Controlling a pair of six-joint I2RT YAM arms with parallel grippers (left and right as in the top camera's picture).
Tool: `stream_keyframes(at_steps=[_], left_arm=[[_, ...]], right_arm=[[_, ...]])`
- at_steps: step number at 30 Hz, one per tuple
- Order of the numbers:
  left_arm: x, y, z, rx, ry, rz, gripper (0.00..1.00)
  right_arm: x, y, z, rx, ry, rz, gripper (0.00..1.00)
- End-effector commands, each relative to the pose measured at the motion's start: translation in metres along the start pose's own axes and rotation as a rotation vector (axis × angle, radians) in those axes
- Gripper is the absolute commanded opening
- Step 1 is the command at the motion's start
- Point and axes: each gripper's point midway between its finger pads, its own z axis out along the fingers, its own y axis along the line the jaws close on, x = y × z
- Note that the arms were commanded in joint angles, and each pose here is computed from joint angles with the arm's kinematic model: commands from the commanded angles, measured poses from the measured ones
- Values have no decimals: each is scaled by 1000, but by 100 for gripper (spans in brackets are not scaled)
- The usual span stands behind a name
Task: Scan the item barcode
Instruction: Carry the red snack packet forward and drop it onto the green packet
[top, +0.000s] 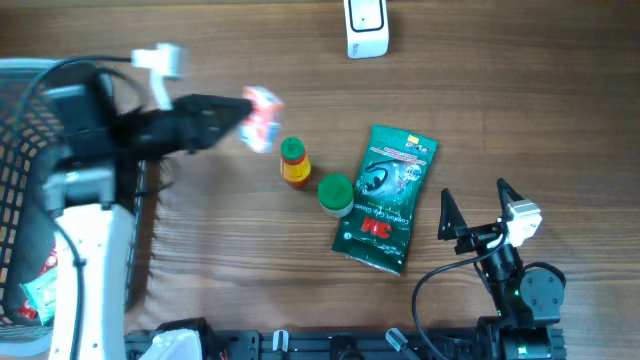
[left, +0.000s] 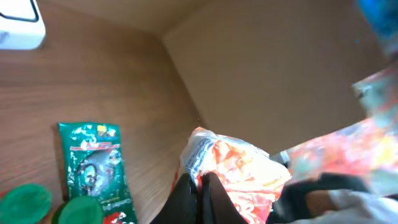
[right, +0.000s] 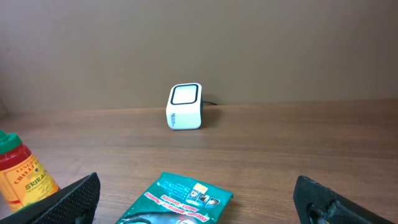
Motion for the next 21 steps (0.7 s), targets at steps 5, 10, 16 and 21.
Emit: stream_keyframes(at_steps=[5, 10, 16, 21], left_arm=[[25, -4, 112, -347, -72, 158, 4], [66, 1, 186, -399, -38, 236, 4], [105, 71, 250, -448, 20, 34, 4], [133, 120, 269, -528, 60, -62, 4]], right_arm=[[-2, -1, 0, 5, -9, -12, 100], [-2, -1, 0, 5, -9, -12, 99], [-2, -1, 0, 5, -9, -13, 100], [-2, -1, 0, 5, -9, -12, 100]])
